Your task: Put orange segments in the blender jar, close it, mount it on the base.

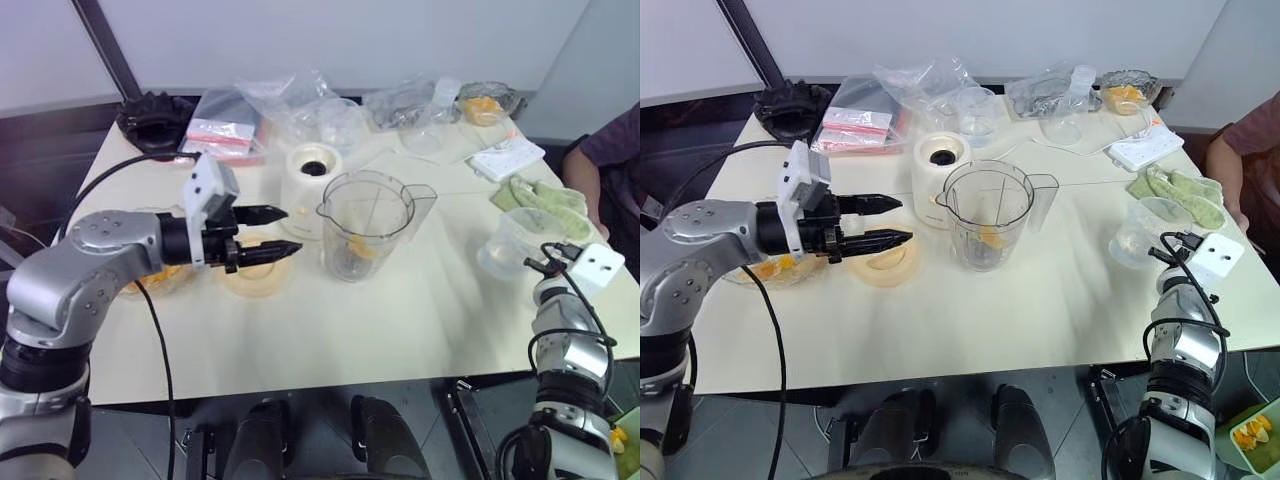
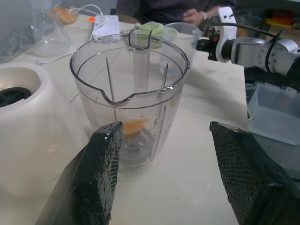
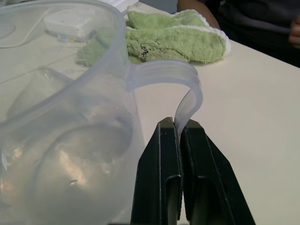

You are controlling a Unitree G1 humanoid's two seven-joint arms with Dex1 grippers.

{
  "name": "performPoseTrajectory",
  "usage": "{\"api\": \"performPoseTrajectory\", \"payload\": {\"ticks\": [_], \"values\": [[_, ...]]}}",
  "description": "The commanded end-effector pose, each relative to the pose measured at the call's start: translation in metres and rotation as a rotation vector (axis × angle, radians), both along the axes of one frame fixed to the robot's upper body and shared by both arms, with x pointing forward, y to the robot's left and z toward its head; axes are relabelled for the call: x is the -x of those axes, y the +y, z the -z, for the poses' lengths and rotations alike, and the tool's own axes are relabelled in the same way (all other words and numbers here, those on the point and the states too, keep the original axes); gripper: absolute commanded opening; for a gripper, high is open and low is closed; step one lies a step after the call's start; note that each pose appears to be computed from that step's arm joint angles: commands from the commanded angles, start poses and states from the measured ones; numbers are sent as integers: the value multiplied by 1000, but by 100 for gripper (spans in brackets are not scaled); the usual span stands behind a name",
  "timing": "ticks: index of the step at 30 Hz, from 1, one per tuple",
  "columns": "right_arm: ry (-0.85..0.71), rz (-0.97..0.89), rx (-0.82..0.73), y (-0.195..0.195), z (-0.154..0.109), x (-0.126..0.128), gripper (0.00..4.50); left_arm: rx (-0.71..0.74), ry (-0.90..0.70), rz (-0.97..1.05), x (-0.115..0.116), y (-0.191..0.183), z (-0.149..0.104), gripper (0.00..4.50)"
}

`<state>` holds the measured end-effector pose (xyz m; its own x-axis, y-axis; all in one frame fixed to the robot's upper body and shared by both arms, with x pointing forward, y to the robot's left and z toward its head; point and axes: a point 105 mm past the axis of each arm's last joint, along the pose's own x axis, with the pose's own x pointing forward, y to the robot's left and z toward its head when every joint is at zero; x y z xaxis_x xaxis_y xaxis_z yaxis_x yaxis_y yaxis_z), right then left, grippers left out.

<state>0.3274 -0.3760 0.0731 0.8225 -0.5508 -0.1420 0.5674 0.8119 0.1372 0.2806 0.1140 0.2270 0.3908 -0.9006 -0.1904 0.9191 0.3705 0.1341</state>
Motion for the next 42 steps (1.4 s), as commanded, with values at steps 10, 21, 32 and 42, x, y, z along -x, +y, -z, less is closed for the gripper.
{"api": "performPoseTrajectory", "payload": {"ticks": [10,21,32,42], "values": [[-6,-2,56,-2,-8,5,339,-5,-53,10,0,-1,-10,306],[37,-50,134,6,-2,29,389,16,-29,21,-2,-6,-3,306],[4,-150,143,24,-10,48,389,-14,-12,-15,-17,6,10,306],[53,-394,268,52,-42,110,389,-419,-44,-98,-58,48,83,306]]}}
